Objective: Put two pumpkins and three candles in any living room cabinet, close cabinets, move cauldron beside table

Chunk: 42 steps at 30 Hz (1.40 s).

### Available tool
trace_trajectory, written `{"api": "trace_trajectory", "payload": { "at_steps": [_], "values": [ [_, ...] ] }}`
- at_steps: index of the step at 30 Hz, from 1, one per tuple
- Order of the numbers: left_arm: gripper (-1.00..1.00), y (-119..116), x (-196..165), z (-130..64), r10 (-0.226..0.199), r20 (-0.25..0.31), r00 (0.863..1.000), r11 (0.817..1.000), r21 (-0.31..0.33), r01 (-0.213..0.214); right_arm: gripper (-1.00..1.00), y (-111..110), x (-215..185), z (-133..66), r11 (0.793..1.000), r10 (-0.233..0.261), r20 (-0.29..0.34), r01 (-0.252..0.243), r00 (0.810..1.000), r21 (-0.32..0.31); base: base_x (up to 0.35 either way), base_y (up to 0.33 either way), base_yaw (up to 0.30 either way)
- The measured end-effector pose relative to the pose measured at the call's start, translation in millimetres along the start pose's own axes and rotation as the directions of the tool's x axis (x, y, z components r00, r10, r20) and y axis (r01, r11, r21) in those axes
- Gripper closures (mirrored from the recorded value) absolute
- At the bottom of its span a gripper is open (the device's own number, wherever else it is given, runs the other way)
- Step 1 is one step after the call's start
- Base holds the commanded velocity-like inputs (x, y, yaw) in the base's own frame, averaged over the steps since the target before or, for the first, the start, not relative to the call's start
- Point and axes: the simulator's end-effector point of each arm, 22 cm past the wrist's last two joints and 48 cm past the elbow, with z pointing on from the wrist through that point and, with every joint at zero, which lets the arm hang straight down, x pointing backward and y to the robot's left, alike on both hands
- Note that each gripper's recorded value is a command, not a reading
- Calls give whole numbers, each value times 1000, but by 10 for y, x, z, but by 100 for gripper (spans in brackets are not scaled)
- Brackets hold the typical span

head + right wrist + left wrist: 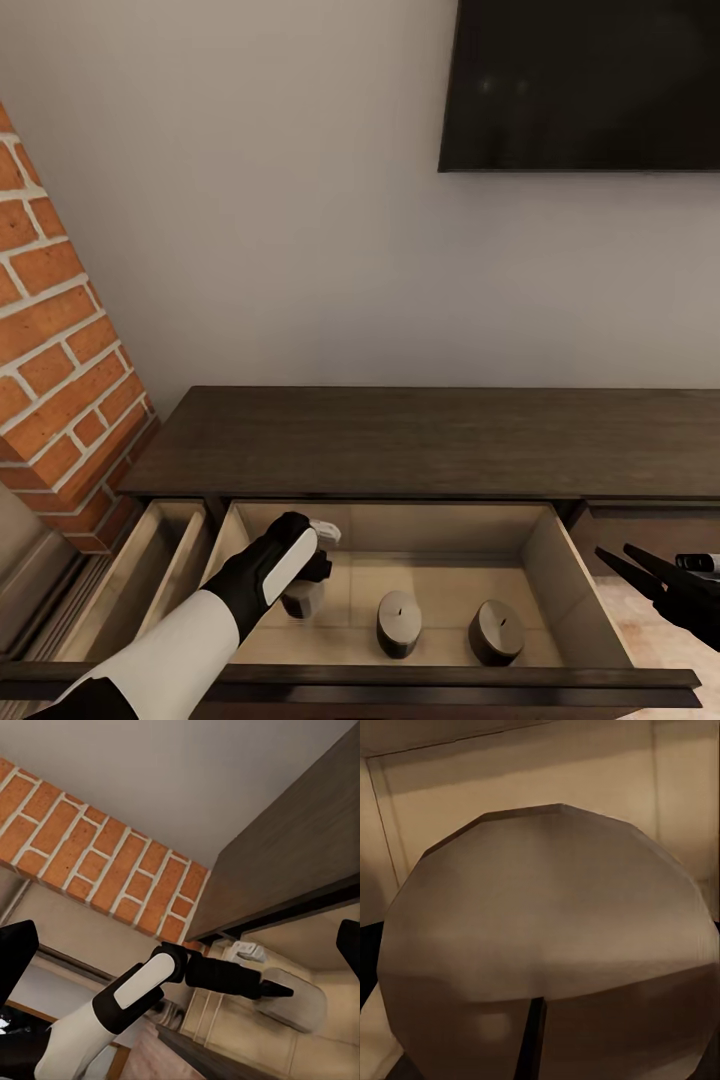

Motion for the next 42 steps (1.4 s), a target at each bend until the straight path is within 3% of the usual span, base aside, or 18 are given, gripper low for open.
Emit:
{"api": "trace_trajectory", "payload": {
  "at_steps": [12,41,42],
  "values": [
    [100,5,-118,4,-31,59,998,1000,-2,31,-100,-1,0,0,1000,0,0,0,1000,0,0,0,0],
    [100,9,-189,2,-53,94,994,999,0,53,-100,0,6,5,1000,2,0,-2,1000,-1,0,0,0],
    [-100,9,-191,2,-53,95,994,999,0,54,-100,1,5,4,1000,1,0,-1,1000,-1,0,0,0]
  ]
}}
